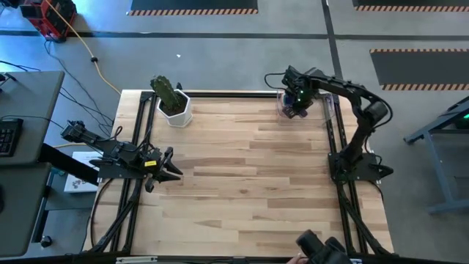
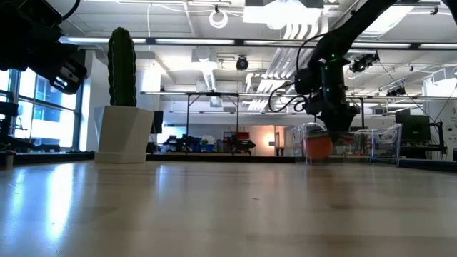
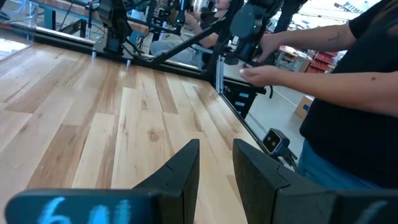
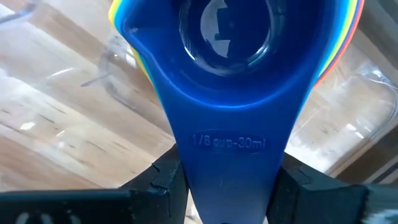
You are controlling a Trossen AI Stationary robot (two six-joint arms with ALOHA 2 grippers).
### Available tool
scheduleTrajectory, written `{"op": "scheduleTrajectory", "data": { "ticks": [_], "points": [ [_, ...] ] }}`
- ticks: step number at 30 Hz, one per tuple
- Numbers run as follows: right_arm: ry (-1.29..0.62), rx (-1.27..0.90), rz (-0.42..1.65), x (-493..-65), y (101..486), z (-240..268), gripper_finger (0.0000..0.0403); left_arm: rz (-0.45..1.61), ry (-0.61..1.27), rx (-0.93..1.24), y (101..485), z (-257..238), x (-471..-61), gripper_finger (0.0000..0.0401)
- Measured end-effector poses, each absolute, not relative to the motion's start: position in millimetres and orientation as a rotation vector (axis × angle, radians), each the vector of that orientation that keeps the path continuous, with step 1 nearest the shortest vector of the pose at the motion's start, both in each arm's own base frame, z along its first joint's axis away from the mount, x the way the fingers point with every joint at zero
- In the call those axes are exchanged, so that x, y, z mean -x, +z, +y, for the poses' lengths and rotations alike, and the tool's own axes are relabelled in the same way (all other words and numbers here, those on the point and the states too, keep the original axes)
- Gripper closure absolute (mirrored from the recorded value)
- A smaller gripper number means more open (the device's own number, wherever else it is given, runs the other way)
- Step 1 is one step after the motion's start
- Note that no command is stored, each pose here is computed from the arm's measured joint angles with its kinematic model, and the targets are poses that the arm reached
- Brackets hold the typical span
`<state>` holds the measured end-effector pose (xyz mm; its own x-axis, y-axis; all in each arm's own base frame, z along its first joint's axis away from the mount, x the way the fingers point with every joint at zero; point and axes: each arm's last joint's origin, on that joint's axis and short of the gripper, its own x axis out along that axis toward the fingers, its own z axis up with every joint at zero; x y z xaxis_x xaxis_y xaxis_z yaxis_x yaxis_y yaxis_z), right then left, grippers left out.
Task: Nest measuring cups in basket
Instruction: Put the nested measuring cups into the transparent bin
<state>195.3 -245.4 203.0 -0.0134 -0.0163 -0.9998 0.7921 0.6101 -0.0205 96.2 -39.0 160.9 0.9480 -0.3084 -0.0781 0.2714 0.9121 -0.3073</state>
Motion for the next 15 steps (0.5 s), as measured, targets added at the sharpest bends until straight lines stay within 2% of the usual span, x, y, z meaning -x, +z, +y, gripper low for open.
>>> {"op": "scheduleTrajectory", "data": {
  "ticks": [8,15],
  "points": [
    [-0.718,-0.706,1.477,-196.2,196.0,-247.6,0.021,0.126,-0.299,0.298,160.9,-38.9,-96.2,0.0314],
    [-0.727,-0.717,1.474,-196.2,196.1,-247.5,0.0181,0.126,-0.3,0.298,160.9,-39.0,-96.2,0.0314]
  ]
}}
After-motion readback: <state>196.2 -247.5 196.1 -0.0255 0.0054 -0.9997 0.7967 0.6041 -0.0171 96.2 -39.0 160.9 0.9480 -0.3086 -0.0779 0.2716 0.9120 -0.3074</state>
